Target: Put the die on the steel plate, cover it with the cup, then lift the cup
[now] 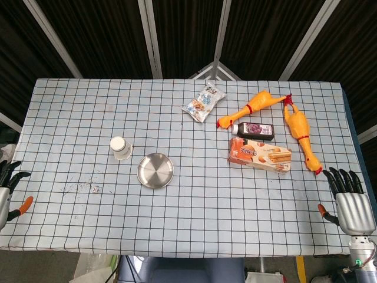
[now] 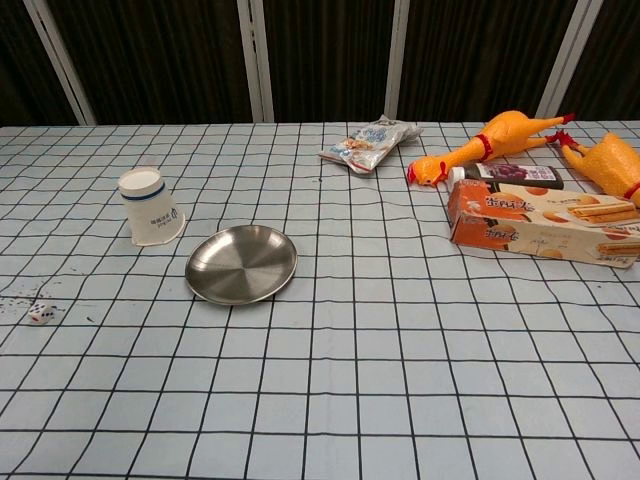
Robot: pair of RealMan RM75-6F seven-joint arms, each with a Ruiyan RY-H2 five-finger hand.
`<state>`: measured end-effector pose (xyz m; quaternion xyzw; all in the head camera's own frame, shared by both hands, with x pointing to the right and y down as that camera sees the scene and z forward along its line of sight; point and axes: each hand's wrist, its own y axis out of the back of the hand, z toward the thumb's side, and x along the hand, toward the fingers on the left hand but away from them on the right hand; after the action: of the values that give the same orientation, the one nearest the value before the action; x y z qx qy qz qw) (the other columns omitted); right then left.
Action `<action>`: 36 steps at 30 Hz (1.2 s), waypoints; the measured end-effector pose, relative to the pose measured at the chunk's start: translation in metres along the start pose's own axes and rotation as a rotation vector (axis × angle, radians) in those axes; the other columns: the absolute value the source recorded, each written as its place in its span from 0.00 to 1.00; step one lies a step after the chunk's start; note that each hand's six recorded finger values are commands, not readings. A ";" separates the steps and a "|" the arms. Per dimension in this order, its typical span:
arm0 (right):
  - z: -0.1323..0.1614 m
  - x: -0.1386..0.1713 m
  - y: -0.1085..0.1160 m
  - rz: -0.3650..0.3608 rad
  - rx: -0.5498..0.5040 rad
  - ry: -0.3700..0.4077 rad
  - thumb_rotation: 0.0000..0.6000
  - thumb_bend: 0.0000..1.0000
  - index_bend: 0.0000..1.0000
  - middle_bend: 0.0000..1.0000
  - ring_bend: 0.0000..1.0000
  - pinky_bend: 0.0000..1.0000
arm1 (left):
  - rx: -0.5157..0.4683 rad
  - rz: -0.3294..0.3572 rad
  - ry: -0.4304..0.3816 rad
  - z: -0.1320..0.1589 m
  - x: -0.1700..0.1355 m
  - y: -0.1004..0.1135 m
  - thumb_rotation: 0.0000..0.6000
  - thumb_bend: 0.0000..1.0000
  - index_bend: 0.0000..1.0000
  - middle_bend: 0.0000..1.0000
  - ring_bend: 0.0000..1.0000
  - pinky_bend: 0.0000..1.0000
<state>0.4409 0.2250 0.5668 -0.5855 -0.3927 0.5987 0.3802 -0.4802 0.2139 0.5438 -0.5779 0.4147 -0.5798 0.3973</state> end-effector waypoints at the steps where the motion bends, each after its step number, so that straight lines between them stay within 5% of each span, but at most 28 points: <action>1: 0.000 -0.001 0.000 0.002 -0.001 -0.001 1.00 0.26 0.12 0.11 0.08 0.00 | 0.002 0.001 0.004 -0.001 0.000 0.000 1.00 0.38 0.29 0.11 0.06 0.10; 36: -0.003 0.000 0.002 0.002 -0.023 -0.008 1.00 0.26 0.12 0.11 0.08 0.00 | 0.022 -0.075 -0.039 0.013 0.004 -0.021 1.00 0.38 0.29 0.13 0.06 0.10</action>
<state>0.4436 0.2243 0.5650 -0.5877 -0.4004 0.5970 0.3713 -0.4672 0.2175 0.5648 -0.6000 0.3784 -0.5874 0.3895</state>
